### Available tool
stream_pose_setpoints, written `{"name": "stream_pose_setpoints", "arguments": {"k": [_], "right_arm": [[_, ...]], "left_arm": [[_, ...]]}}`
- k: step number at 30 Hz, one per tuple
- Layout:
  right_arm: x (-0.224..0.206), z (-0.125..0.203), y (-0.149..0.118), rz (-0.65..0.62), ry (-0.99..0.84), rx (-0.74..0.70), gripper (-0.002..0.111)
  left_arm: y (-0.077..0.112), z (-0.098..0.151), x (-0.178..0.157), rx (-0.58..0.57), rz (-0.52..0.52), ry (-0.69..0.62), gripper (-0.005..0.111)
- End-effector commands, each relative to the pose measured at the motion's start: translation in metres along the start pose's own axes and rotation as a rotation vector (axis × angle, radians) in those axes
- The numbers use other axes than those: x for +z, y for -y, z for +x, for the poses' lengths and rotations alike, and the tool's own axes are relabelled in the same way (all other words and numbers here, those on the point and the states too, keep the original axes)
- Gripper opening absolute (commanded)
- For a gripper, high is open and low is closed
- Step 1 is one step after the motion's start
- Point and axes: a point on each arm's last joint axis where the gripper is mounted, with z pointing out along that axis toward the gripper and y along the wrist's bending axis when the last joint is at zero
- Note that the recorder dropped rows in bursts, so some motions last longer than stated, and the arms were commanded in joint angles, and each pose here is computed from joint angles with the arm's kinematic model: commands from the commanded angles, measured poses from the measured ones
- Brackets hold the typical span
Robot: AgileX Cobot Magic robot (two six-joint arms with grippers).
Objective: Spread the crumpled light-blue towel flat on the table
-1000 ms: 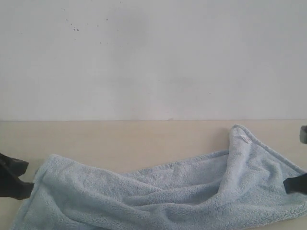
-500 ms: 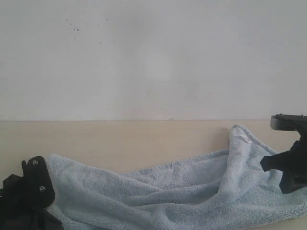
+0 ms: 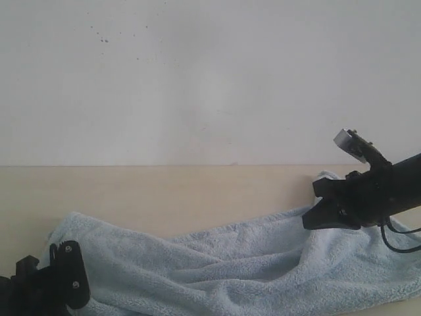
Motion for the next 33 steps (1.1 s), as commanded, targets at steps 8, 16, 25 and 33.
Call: {"name": "stream_pose_setpoints", "arguments": {"k": [8,16,25,33], "right_arm": [[-0.002,-0.003,-0.005,-0.048,0.022,-0.017,0.000],[-0.002,-0.002,-0.007,-0.060,0.017,-0.019,0.000],[-0.002,-0.002,-0.012,-0.124,0.020,0.004,0.000],[-0.002,-0.005,-0.007,-0.064,0.053,-0.014,0.000]], "left_arm": [[-0.003,0.004,0.009,0.024,-0.041,-0.040,0.004],[0.009,0.001,0.009,0.022,0.092,-0.012,0.004],[0.017,0.000,0.008,0.001,0.189,0.006,0.004],[0.019,0.000,0.007,0.016,0.205,0.002,0.004]]}}
